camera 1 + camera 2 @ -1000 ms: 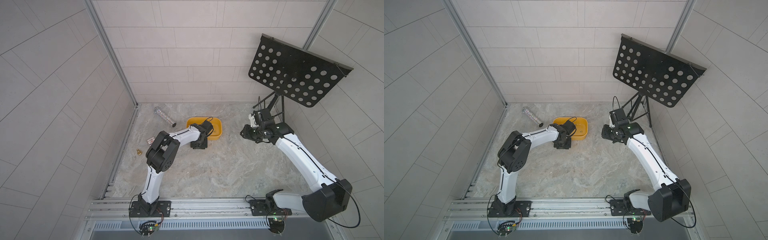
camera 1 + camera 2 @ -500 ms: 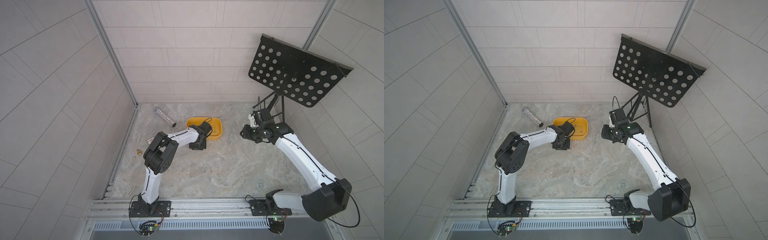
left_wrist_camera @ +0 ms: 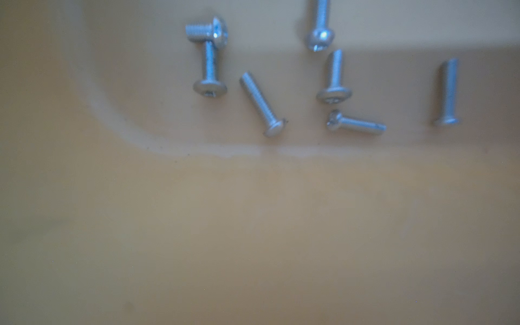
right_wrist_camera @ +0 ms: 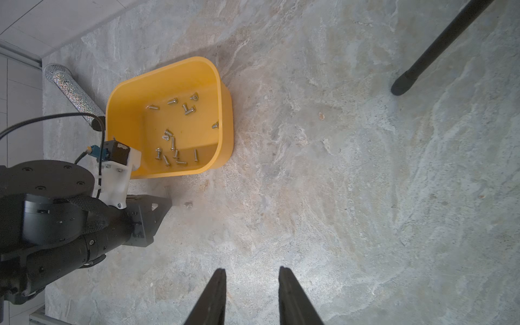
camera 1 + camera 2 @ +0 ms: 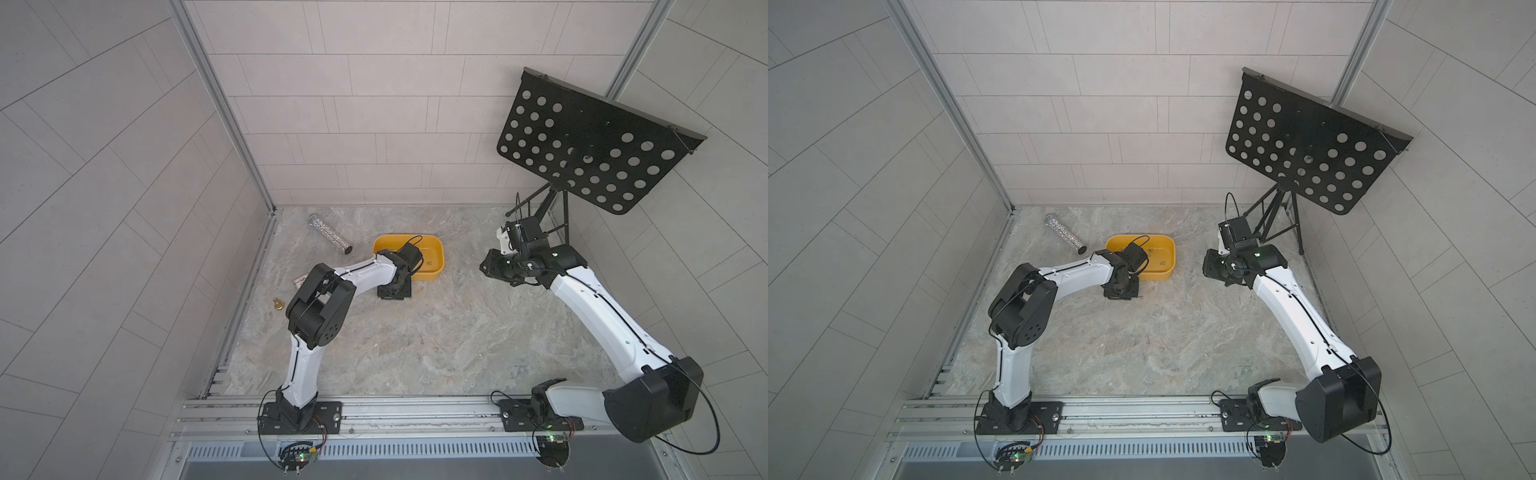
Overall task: Put the screws on the desktop into the storage box
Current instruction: Pick up the screw from the center of the board, then place the screw in the storage box.
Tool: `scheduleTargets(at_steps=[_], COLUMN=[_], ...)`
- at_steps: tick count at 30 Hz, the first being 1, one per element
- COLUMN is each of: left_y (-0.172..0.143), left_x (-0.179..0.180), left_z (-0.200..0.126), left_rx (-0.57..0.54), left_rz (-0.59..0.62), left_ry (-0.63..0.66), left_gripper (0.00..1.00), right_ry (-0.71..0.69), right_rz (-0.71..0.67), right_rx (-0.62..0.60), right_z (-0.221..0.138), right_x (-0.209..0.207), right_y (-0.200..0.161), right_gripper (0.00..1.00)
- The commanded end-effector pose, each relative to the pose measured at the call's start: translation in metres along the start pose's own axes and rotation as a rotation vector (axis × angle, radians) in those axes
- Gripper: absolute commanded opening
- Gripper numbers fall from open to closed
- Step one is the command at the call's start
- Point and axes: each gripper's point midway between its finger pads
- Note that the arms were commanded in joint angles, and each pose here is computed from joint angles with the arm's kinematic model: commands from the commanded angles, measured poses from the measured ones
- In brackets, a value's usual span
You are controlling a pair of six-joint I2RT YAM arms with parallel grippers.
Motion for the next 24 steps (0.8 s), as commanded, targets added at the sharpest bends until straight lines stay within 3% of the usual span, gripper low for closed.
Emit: scheduleTargets(at_steps=[1,24], left_y=[-0.025,-0.037], left_x=[0.01,0.019], left_z=[0.009,-0.018], left_rx=[0.096,0.079], left_rz=[0.014,0.04], left_ry=[0.027,0.036], left_gripper=[0.12,0.09], right_ry=[0.0,-0.001], right_rz=[0.011,0.015], right_rx=[-0.002,-0.002], right_z=[0.0,0.0], right_x=[0.0,-0.001], right_y=[0.001,0.001], right_gripper=[0.36,0.36])
Point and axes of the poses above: each gripper's point midway between its finger pads, its own z axis out along the fingers, its own x axis along the line the jaws close on, y = z × x, and after that the axes turned 12 degrees about z, right-handed
